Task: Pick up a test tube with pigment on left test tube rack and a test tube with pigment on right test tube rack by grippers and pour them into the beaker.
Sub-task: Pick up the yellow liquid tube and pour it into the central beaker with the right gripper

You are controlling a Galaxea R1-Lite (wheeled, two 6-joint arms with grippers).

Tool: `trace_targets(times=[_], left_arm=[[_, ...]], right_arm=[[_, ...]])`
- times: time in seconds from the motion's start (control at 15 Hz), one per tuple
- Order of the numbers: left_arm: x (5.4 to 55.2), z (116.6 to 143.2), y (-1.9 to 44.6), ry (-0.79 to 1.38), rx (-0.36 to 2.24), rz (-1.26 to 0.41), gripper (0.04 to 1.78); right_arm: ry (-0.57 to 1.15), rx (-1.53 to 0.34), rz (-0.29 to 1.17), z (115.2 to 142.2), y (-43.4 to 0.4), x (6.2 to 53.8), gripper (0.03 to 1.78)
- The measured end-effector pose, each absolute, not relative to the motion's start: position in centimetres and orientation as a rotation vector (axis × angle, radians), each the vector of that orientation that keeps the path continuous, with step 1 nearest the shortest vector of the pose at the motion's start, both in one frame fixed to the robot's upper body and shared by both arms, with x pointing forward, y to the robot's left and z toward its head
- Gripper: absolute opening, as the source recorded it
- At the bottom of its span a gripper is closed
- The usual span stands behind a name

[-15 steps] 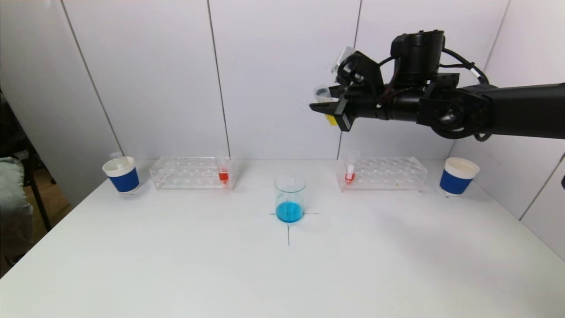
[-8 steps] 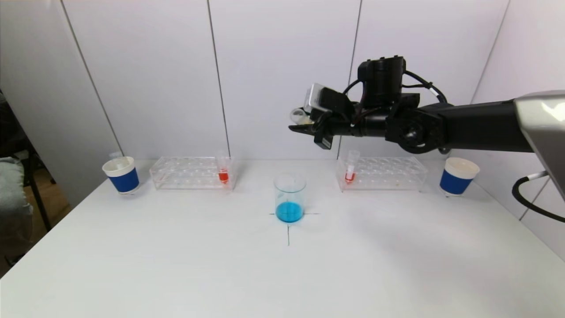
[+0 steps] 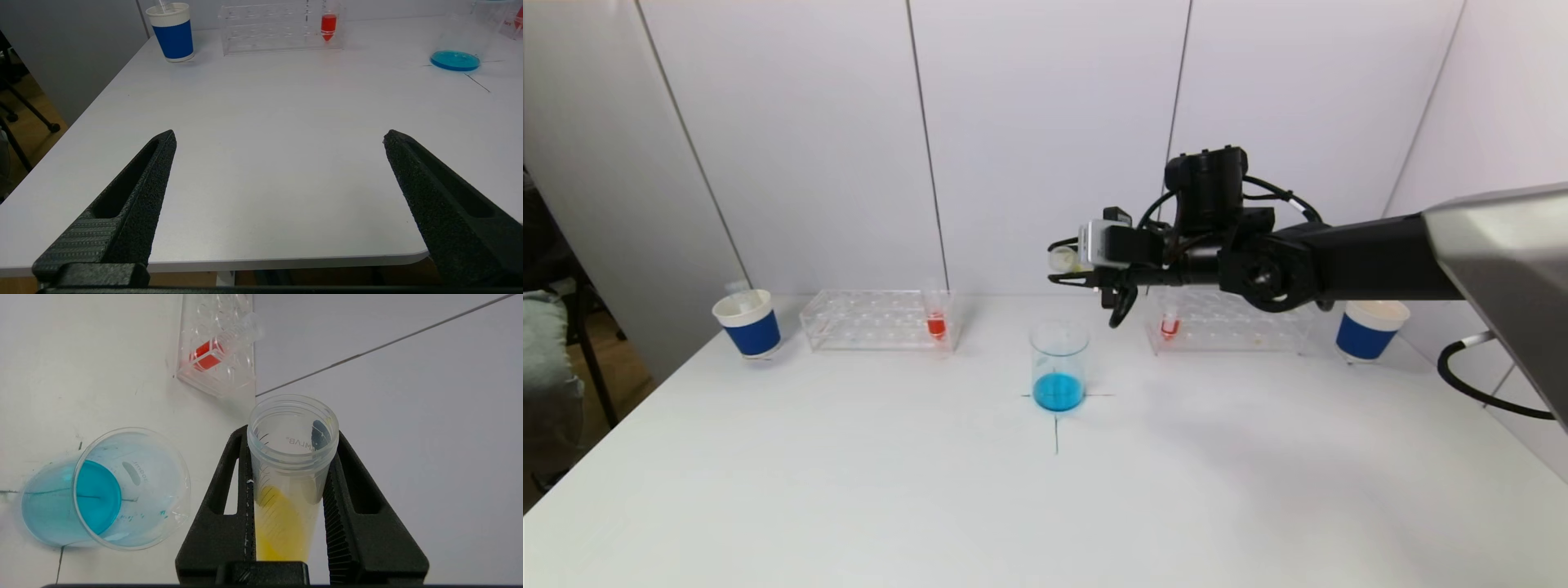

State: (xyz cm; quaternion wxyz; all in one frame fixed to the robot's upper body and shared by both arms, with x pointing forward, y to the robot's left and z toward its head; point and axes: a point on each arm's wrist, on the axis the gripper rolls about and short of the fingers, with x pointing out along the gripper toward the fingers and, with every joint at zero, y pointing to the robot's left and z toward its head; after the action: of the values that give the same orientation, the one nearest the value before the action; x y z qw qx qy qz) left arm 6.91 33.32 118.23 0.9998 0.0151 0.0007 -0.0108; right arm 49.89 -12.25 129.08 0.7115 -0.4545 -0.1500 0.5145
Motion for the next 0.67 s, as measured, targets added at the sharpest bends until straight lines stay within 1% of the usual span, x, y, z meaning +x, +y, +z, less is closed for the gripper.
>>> trace_targets(times=[0.2,0.33,0.47,0.67], left_arm=[[6.9,118.2,33.3,0.001,0.031,-0.021,1.77],[6.9,118.2,33.3,0.001,0.031,-0.022,1.77],[6.9,118.2,33.3,0.001,0.030,-0.021,1.77],[6.9,118.2,33.3,0.001,0.031,-0.022,1.77]], right_arm=[[-0.380,-1.038,1.152,128.9,-12.2,49.9,0.53],[-0.459,-1.054,1.132,128.6,-12.3,50.2,0.53],[-0.520,-1.077,1.111,127.8,-12.2,50.5,0.53],[-0.550,-1.105,1.098,126.5,-12.2,51.0,0.53]])
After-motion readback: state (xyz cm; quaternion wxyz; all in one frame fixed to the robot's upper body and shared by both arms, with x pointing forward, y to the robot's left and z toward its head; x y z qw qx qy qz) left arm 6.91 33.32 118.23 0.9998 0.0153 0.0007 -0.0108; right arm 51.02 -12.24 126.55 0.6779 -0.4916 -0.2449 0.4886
